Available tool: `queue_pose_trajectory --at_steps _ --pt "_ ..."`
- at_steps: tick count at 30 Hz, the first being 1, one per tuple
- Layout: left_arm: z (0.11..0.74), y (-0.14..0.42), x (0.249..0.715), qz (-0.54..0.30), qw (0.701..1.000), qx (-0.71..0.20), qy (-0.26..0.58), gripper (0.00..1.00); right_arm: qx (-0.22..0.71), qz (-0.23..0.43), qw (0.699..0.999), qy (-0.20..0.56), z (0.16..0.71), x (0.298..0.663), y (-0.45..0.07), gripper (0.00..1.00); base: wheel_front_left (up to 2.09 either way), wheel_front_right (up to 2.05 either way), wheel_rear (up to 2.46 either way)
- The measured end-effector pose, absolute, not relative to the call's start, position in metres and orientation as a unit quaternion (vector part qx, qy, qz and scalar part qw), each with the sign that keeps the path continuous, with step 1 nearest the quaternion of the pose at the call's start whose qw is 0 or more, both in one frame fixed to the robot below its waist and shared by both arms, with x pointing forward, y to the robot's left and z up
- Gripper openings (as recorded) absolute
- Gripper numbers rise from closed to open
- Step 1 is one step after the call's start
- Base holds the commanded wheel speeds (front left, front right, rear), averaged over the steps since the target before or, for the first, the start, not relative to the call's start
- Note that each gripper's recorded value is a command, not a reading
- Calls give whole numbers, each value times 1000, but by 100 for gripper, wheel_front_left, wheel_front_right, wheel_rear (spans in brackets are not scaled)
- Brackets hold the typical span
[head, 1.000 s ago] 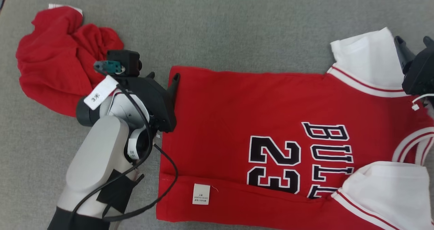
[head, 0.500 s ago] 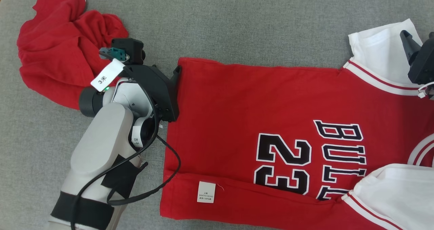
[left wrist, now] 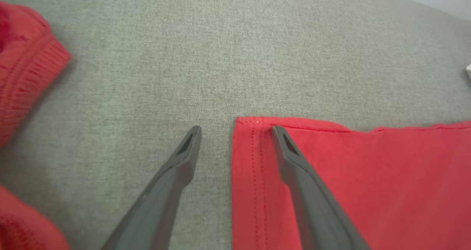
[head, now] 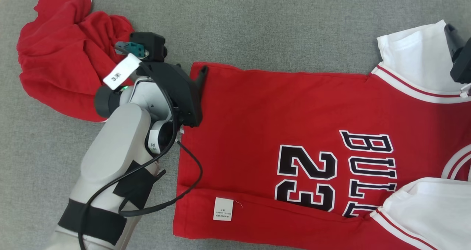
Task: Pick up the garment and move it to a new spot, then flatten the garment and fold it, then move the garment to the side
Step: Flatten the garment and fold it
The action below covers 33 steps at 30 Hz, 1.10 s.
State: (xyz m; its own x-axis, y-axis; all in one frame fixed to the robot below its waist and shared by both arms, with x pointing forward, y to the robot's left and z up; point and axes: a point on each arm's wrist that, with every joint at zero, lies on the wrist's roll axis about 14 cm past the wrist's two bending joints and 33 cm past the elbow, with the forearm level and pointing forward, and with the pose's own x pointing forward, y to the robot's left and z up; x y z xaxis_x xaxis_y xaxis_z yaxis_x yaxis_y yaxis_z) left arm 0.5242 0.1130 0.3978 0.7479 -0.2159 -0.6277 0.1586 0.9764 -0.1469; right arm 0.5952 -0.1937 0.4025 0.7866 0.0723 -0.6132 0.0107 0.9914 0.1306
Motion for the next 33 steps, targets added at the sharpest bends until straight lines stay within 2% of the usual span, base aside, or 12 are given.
queue_pose_trajectory --at_steps 7,27,28,30,33 --pt "404 91 524 -132 932 -51 333 100 67 6 946 316 409 599 -199 100 0 0 0" --pt "395 91 525 -126 927 -62 349 100 101 -2 930 352 385 596 -193 100 0 0 0" --pt "396 92 526 -125 927 -61 348 100 102 -2 929 355 384 597 -192 99 0 0 0" --pt "396 92 526 -127 927 -58 349 100 105 0 929 356 384 600 -190 85 0 0 0" --pt "394 94 524 -123 926 -60 351 100 105 5 925 365 381 601 -185 72 0 0 0"
